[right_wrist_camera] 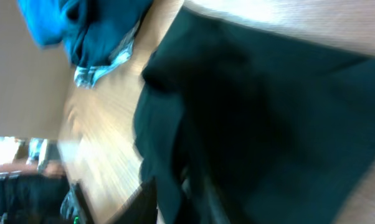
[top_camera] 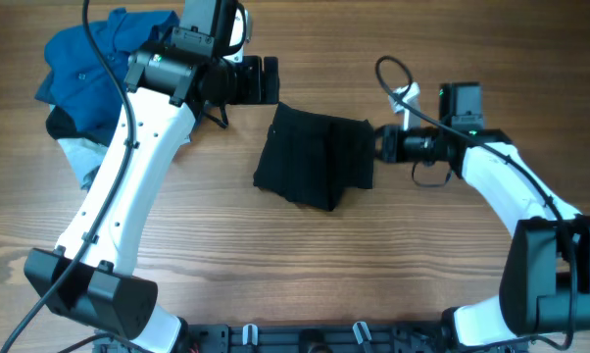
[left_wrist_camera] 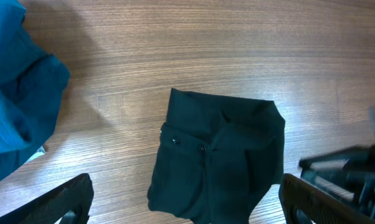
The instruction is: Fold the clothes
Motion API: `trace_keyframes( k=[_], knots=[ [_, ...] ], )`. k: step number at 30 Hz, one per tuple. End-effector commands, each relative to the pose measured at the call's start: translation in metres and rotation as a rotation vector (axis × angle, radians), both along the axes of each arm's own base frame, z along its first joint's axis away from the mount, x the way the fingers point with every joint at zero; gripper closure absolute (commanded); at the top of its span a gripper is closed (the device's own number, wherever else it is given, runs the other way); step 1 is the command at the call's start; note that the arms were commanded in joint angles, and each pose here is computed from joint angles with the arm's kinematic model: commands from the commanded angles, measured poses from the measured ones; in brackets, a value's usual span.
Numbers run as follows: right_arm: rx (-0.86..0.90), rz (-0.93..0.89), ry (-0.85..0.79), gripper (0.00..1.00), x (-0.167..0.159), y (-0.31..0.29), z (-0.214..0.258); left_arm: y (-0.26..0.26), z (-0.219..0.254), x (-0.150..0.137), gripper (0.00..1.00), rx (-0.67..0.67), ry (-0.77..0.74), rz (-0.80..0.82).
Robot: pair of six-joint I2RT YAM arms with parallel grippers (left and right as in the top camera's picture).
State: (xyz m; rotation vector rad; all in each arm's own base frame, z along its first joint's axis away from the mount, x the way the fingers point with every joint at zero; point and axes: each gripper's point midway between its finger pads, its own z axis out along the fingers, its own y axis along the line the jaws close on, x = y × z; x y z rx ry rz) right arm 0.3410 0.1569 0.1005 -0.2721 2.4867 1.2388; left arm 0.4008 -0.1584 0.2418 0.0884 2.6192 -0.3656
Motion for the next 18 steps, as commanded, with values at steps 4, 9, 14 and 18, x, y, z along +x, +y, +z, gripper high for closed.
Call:
trace_keyframes(
  k=[4, 9, 14, 18],
  knots=[
    [-0.213, 0.086, 0.003, 0.33, -0.025, 0.055, -0.031, 0.004, -0.005, 0.002, 0.01, 0.021, 0.007, -0.002],
    [-0.244, 0.032, -0.054, 0.42, -0.005, 0.063, -0.039, 0.013, -0.008, -0.001, 0.0, 0.029, 0.031, 0.016],
    [-0.289, 0.03, -0.07, 0.57, -0.002, 0.057, -0.047, 0.013, -0.008, -0.001, 0.01, 0.029, 0.031, 0.017],
    [-0.291, 0.028, -0.068, 0.57, 0.0, 0.057, -0.052, 0.013, -0.007, 0.001, 0.0, 0.027, 0.023, 0.017]
  ],
)
